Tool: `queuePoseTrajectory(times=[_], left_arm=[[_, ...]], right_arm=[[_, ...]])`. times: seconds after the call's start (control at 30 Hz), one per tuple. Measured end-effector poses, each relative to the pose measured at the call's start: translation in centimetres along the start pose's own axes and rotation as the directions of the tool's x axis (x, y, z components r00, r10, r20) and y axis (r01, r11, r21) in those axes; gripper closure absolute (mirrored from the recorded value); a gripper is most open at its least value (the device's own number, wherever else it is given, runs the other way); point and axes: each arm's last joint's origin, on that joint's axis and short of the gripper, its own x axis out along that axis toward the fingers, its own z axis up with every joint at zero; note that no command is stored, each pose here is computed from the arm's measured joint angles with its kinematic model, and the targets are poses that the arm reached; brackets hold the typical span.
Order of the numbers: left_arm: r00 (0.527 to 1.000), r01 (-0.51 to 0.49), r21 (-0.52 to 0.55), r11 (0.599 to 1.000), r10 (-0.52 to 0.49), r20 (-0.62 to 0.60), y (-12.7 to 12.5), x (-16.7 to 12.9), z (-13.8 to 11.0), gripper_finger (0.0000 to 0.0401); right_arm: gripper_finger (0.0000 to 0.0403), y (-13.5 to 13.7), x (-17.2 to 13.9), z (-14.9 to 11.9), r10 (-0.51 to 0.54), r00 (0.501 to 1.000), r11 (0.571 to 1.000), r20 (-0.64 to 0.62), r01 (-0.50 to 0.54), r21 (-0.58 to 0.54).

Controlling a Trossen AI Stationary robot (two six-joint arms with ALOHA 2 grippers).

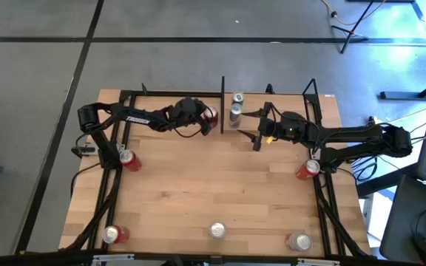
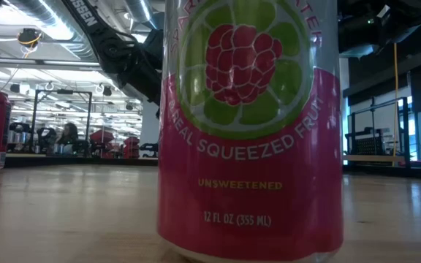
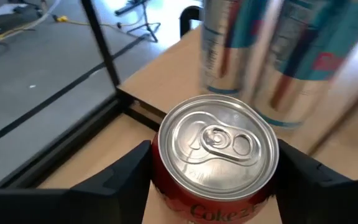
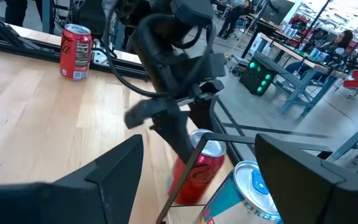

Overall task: Place canned beverage on shelf
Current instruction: Put the red black soda can on the shelf

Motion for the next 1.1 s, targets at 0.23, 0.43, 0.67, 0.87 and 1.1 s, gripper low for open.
queuePoseTrajectory(times=[0.23,0.43,0.67,0.87,1.1], left_arm=[[0.989,0.147,0.097,0.984,-0.144,-0.037,-2.5,-3.9,1.6,0.0171],[0.883,0.468,0.173,0.867,-0.465,-0.058,-5.6,-7.5,2.6,0.0164],[0.726,0.679,0.269,0.683,-0.679,-0.108,-8.5,-8.2,1.8,0.0164],[0.663,0.738,0.314,0.597,-0.727,-0.178,-10.0,-6.8,-0.1,0.0164],[0.606,0.779,0.354,0.518,-0.767,-0.212,-11.0,-6.0,-1.4,0.0164]], right_arm=[[0.0107,0.1,0.0,-0.2,0.019,1.000,1.000,-0.021,-0.019,0.001],[0.0107,0.9,-0.1,0.4,0.163,0.985,0.987,0.060,-0.163,-0.004],[0.0107,3.6,-0.6,1.5,0.369,0.917,0.929,0.152,-0.365,-0.051],[0.0107,6.1,-1.1,1.9,0.523,0.835,0.849,0.175,-0.527,-0.023],[0.0107,9.6,0.2,0.1,0.623,0.779,0.778,0.073,-0.627,0.049]])
